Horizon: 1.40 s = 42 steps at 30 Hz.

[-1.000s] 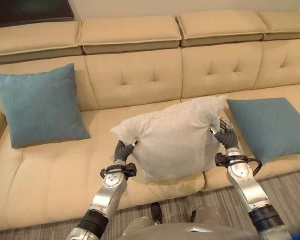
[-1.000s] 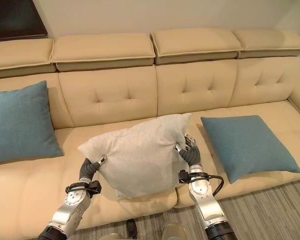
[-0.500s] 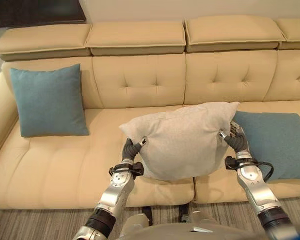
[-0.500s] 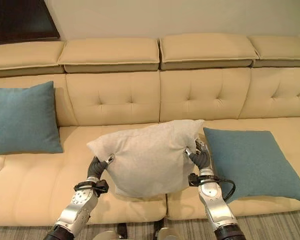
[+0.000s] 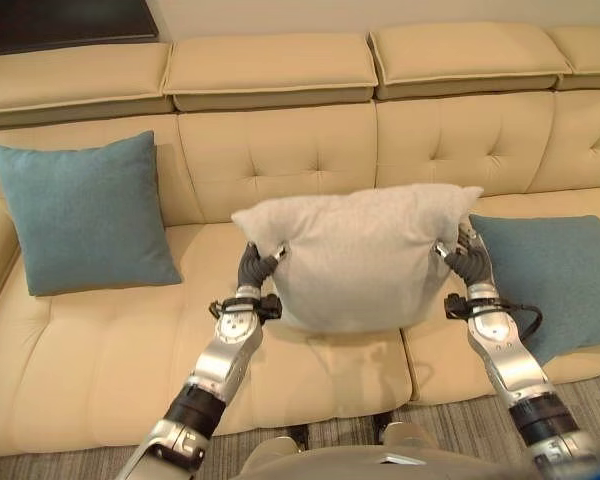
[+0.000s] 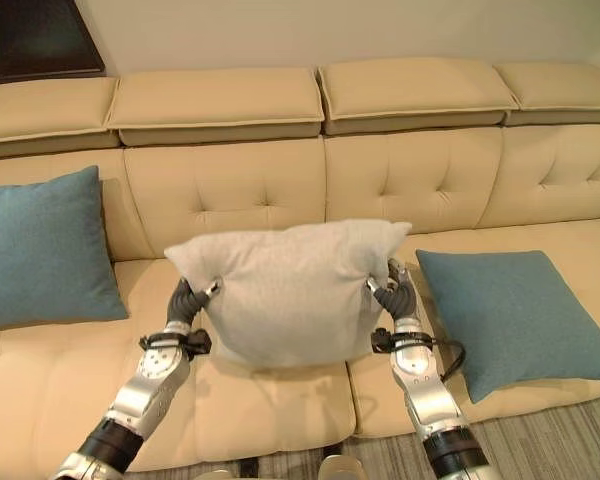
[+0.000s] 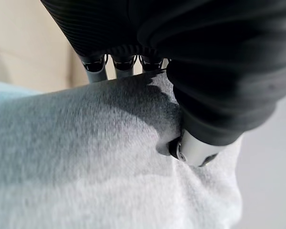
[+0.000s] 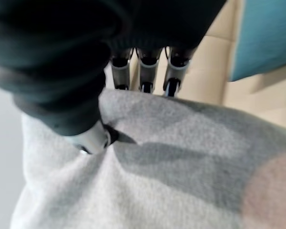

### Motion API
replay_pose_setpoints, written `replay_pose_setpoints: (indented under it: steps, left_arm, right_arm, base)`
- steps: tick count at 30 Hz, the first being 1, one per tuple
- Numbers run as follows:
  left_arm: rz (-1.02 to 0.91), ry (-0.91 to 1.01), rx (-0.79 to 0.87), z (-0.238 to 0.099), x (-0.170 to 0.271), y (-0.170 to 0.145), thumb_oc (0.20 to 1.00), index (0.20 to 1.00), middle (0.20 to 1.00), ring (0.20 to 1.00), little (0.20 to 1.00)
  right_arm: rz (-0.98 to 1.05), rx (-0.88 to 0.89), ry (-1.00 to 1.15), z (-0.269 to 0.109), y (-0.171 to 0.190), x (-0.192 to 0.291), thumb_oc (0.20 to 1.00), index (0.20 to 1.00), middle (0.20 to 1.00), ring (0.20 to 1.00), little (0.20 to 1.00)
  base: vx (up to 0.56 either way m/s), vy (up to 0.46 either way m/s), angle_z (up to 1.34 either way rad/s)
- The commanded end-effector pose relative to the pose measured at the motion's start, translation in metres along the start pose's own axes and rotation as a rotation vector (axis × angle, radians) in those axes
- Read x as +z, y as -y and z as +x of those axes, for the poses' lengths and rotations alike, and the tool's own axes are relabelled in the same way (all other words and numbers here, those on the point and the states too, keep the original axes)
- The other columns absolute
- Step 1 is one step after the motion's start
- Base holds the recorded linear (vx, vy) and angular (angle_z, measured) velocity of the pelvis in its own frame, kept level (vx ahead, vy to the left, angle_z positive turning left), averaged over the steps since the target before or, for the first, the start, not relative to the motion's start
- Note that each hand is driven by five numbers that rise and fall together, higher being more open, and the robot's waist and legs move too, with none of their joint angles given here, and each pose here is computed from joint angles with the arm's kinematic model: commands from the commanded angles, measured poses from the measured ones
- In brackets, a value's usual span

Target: Pick up all the scattered cushions and arrange them neatly on the sofa.

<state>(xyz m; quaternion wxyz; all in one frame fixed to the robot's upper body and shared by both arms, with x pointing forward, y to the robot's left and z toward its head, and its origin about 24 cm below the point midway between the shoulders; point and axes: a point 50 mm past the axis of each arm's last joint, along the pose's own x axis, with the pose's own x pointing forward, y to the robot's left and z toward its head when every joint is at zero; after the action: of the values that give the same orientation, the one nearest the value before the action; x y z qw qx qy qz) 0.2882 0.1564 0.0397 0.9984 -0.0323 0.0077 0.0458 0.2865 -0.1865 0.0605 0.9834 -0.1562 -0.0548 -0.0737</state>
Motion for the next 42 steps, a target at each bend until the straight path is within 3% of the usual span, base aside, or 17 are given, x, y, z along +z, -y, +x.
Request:
replay_pose_setpoints:
  steps: [1,9,10,15,28,29,30,31,32,33,35,36,42]
  left_arm:
    - [-0.042,0.296,-0.176,0.02,0.063,0.058,0.2,0.2,0.2,0.2,0.2]
    - [-0.009,0.532,-0.165,0.057,0.147,0.086,0.2,0.2,0.2,0.2,0.2]
    - [0.027,0.588,-0.154,0.067,0.172,0.091,0.2,0.2,0.2,0.2,0.2]
    - [0.041,0.663,-0.123,0.077,0.204,0.089,0.2,0.2,0.2,0.2,0.2]
    - [0.057,0.601,-0.117,0.086,0.198,0.086,0.2,0.2,0.2,0.2,0.2]
    - [0.081,0.587,-0.114,0.088,0.195,0.085,0.457,0.457,0.457,0.457,0.457]
    - [0.081,0.587,-0.114,0.088,0.195,0.085,0.881,0.881,0.881,0.881,0.881]
    - [0.119,0.576,-0.109,0.091,0.195,0.083,1.0,1.0,1.0,1.0,1.0]
    - [0.119,0.577,-0.108,0.091,0.195,0.083,1.0,1.0,1.0,1.0,1.0]
    - [0.16,0.577,-0.099,0.095,0.198,0.079,1.0,1.0,1.0,1.0,1.0]
    - [0.233,0.586,-0.072,0.1,0.205,0.069,1.0,1.0,1.0,1.0,1.0]
    - [0.254,0.596,-0.054,0.102,0.211,0.062,1.0,1.0,1.0,1.0,1.0]
    - [0.353,0.564,0.083,0.114,0.227,0.01,1.0,1.0,1.0,1.0,1.0]
  right_arm:
    - [0.032,-0.003,0.303,0.032,-0.011,0.066,0.2,0.2,0.2,0.2,0.2]
    - [0.014,-0.045,0.514,0.077,-0.014,0.147,0.2,0.2,0.2,0.2,0.2]
    - [-0.003,-0.062,0.582,0.087,-0.011,0.173,0.2,0.2,0.2,0.2,0.2]
    - [-0.044,-0.106,0.647,0.101,0.002,0.207,0.2,0.2,0.2,0.2,0.2]
    - [-0.085,-0.11,0.538,0.112,0.0,0.186,0.2,0.2,0.2,0.2,0.2]
    - [-0.1,-0.107,0.525,0.113,-0.002,0.183,0.2,0.2,0.2,0.2,0.2]
    - [-0.1,-0.107,0.526,0.113,-0.002,0.183,0.2,0.2,0.2,0.2,0.2]
    - [-0.151,-0.103,0.512,0.116,-0.001,0.18,0.2,0.2,0.2,0.2,0.2]
    - [-0.151,-0.104,0.513,0.116,-0.001,0.18,0.2,0.2,0.2,0.2,0.2]
    - [-0.182,-0.105,0.506,0.119,0.001,0.18,0.263,0.263,0.263,0.263,0.263]
    - [-0.233,-0.122,0.497,0.123,0.01,0.181,0.893,0.893,0.893,0.893,0.893]
    - [-0.266,-0.136,0.492,0.126,0.016,0.182,1.0,1.0,1.0,1.0,1.0]
    - [-0.541,-0.214,0.445,0.137,0.056,0.181,1.0,1.0,1.0,1.0,1.0]
  base:
    - [-0.04,-0.008,-0.02]
    - [-0.09,-0.027,0.01]
    - [-0.08,-0.059,0.01]
    - [-0.02,-0.032,0.03]
    - [0.01,-0.017,0.02]
    - [0.0,0.0,0.0]
    - [0.0,0.0,0.0]
    - [0.0,0.0,0.0]
    - [0.0,0.0,0.0]
    - [0.0,0.0,0.0]
    - [0.0,0.0,0.0]
    - [0.0,0.0,0.0]
    - [0.0,0.0,0.0]
